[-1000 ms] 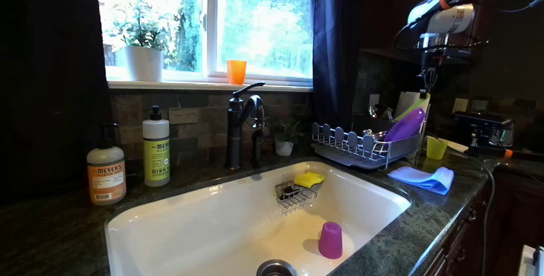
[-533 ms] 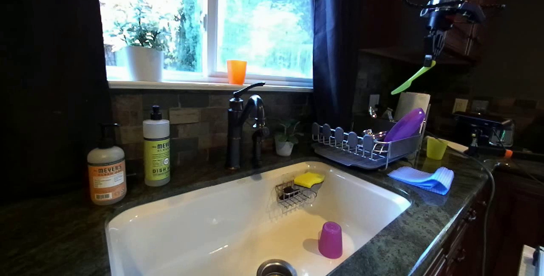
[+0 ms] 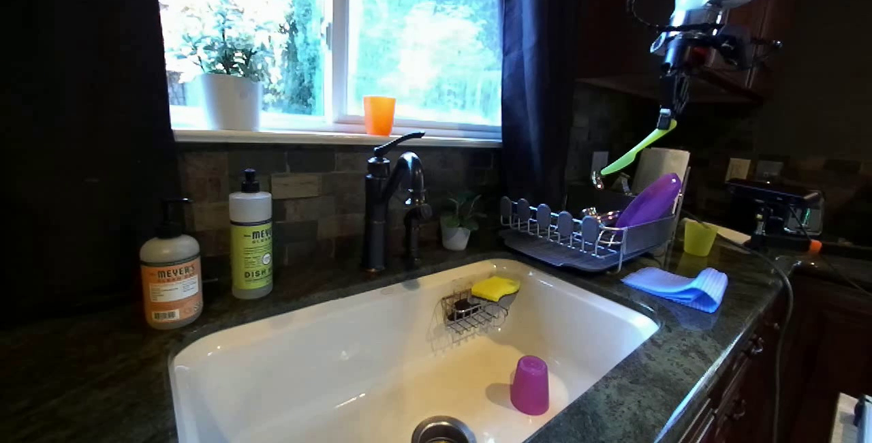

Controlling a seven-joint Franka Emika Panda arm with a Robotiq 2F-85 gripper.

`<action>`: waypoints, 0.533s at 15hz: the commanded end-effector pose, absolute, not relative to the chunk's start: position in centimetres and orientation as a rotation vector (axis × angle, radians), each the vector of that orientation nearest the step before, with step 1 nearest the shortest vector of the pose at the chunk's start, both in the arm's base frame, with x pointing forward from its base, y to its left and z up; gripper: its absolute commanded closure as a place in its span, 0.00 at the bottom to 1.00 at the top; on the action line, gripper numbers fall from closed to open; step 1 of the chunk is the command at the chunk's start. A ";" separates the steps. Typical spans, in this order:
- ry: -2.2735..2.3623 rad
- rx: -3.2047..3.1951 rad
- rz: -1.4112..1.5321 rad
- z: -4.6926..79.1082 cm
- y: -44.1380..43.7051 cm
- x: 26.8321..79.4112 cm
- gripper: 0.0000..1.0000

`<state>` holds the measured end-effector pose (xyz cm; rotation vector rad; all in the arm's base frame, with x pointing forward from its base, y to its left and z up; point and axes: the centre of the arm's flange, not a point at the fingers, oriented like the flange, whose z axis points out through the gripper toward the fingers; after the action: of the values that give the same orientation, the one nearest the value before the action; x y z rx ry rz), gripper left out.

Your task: Take the green knife off of the dish rack and put it into the glass bowl

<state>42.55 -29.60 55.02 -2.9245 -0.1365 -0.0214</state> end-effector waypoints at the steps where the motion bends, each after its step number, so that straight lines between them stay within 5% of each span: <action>1: -0.143 -2.919 -0.017 54.8 -29.4 42.4 0.89; 8: -0.347 -2.926 -0.089 53.3 -25.0 45.0 0.97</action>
<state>43.22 -28.60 55.00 -2.9386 -0.1904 -0.0621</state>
